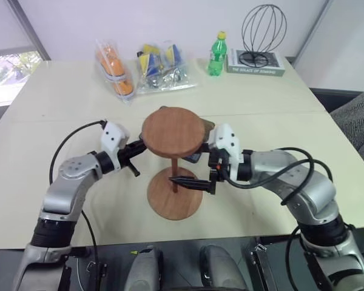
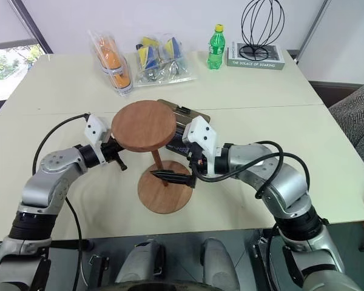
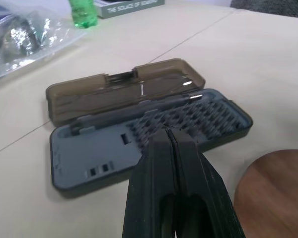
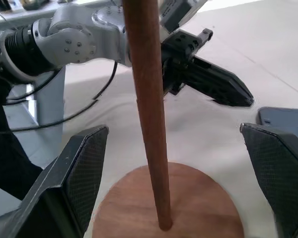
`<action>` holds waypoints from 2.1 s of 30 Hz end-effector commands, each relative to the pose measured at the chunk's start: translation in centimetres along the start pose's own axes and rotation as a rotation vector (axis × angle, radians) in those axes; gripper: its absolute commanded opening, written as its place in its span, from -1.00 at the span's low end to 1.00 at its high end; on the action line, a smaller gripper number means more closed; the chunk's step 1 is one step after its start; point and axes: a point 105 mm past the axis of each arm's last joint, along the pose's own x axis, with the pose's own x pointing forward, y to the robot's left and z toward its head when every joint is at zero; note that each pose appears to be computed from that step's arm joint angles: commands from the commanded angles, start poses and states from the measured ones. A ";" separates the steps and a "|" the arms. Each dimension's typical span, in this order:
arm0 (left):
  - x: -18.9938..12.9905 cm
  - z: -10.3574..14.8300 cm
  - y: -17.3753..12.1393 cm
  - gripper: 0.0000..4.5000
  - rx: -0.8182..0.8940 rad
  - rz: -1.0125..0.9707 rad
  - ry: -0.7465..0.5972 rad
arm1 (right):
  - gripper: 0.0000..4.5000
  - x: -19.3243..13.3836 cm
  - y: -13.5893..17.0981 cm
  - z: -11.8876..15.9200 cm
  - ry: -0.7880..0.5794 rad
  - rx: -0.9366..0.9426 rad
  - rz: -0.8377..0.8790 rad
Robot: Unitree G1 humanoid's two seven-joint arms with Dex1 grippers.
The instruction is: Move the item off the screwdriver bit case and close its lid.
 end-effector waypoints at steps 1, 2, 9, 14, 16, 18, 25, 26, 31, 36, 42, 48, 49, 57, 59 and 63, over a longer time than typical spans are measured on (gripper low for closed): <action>-0.4 1.6 0.2 -1.00 0.060 0.019 -0.045 | 0.96 0.5 0.1 1.0 -0.037 -0.023 0.016; -0.5 1.6 0.3 -1.00 0.061 0.021 -0.044 | 0.96 0.6 0.2 0.9 -0.041 -0.020 0.021; -0.8 1.3 0.3 -1.00 0.064 0.027 -0.030 | 0.61 1.2 0.3 1.3 -0.078 -0.005 0.017; -0.6 1.2 0.2 -1.00 0.067 0.023 -0.027 | -0.48 1.4 0.1 1.2 -0.074 -0.011 0.006; -0.6 1.2 0.2 -1.00 0.067 0.022 -0.026 | -0.93 1.5 0.1 1.2 -0.073 -0.012 0.002; -0.6 1.2 0.3 -1.00 0.068 0.022 -0.026 | -0.99 1.5 0.0 1.1 -0.070 -0.012 -0.007; -0.3 1.1 0.3 -1.00 0.073 0.027 -0.026 | -0.99 -3.4 -2.2 0.8 0.005 0.023 -0.131; -0.3 1.1 0.3 -1.00 0.073 0.026 -0.026 | -0.99 -4.2 -2.2 0.9 0.013 0.028 -0.137; 0.1 0.9 0.3 -1.00 0.071 0.023 -0.030 | -0.99 -8.3 -2.2 1.9 0.069 0.025 -0.185; 0.9 0.9 0.1 -1.00 0.071 0.007 -0.042 | -0.99 -12.6 -5.0 3.7 0.106 -0.050 -0.380; 1.5 1.1 0.0 -1.00 0.075 -0.010 -0.051 | -0.99 -17.6 -11.1 4.2 0.118 -0.163 -0.764; 1.6 1.1 0.1 -1.00 0.083 -0.009 -0.053 | -0.99 -23.1 -15.8 2.6 0.119 -0.172 -1.186; 1.6 1.1 0.1 -1.00 0.084 -0.008 -0.053 | -0.99 -23.8 -16.2 2.3 0.120 -0.163 -1.242; 1.5 0.8 -0.1 -1.00 0.080 -0.002 -0.049 | -0.99 -30.3 -17.5 0.0 -0.181 0.137 -1.736; 1.5 0.8 -0.2 -1.00 0.080 -0.004 -0.049 | -0.99 -31.2 -17.3 -0.8 -0.230 0.175 -1.801; 1.5 0.7 -0.4 -1.00 0.083 -0.008 -0.047 | -0.99 -32.1 -17.0 -1.6 -0.274 0.207 -1.870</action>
